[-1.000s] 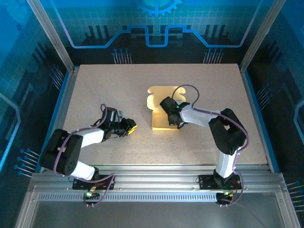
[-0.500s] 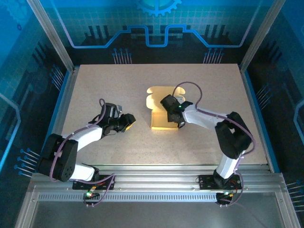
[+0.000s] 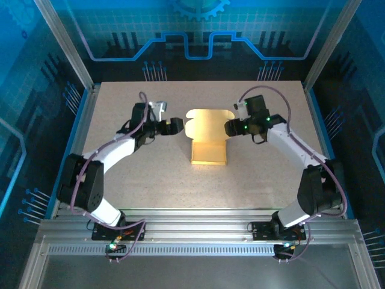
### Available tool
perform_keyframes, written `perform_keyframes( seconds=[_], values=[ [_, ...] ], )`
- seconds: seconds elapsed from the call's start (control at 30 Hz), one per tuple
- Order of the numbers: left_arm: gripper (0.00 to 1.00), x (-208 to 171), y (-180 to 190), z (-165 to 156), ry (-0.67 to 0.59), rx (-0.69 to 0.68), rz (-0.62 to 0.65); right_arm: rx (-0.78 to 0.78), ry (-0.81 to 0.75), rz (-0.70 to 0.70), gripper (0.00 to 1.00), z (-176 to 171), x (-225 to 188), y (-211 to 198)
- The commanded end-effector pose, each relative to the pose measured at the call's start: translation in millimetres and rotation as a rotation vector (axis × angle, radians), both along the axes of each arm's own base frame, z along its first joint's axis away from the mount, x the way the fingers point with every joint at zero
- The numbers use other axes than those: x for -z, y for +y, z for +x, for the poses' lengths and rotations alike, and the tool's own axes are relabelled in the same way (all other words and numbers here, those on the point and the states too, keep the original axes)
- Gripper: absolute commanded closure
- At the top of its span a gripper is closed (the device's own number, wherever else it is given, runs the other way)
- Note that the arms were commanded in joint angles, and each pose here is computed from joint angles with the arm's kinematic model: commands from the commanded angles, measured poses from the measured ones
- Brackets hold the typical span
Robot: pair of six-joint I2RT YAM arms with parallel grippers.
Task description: Fold the paper box
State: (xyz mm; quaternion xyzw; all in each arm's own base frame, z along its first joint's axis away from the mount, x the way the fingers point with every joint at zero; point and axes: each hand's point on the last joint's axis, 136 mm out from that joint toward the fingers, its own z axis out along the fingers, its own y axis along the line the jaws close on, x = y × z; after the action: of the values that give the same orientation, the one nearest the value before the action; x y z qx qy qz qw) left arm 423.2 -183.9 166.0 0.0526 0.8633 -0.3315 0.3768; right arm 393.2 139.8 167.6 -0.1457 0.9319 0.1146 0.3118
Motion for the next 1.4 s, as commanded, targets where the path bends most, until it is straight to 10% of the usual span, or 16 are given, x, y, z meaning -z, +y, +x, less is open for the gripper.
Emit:
perform_keyframes(
  seconds=[0.0,0.5,1.37],
  values=[
    [0.1,4,-17,6,-0.009,0.203,0.116,-0.302,0.069,0.011,0.25,-11,0,21],
    [0.17,14,-44,35,0.195,0.573,0.223,-0.533,0.258,-0.008,0.27,29,15,6],
    [0.46,19,-69,22,0.309,0.688,0.229,-0.684,0.395,-0.037,0.74,26,35,27]
  ],
)
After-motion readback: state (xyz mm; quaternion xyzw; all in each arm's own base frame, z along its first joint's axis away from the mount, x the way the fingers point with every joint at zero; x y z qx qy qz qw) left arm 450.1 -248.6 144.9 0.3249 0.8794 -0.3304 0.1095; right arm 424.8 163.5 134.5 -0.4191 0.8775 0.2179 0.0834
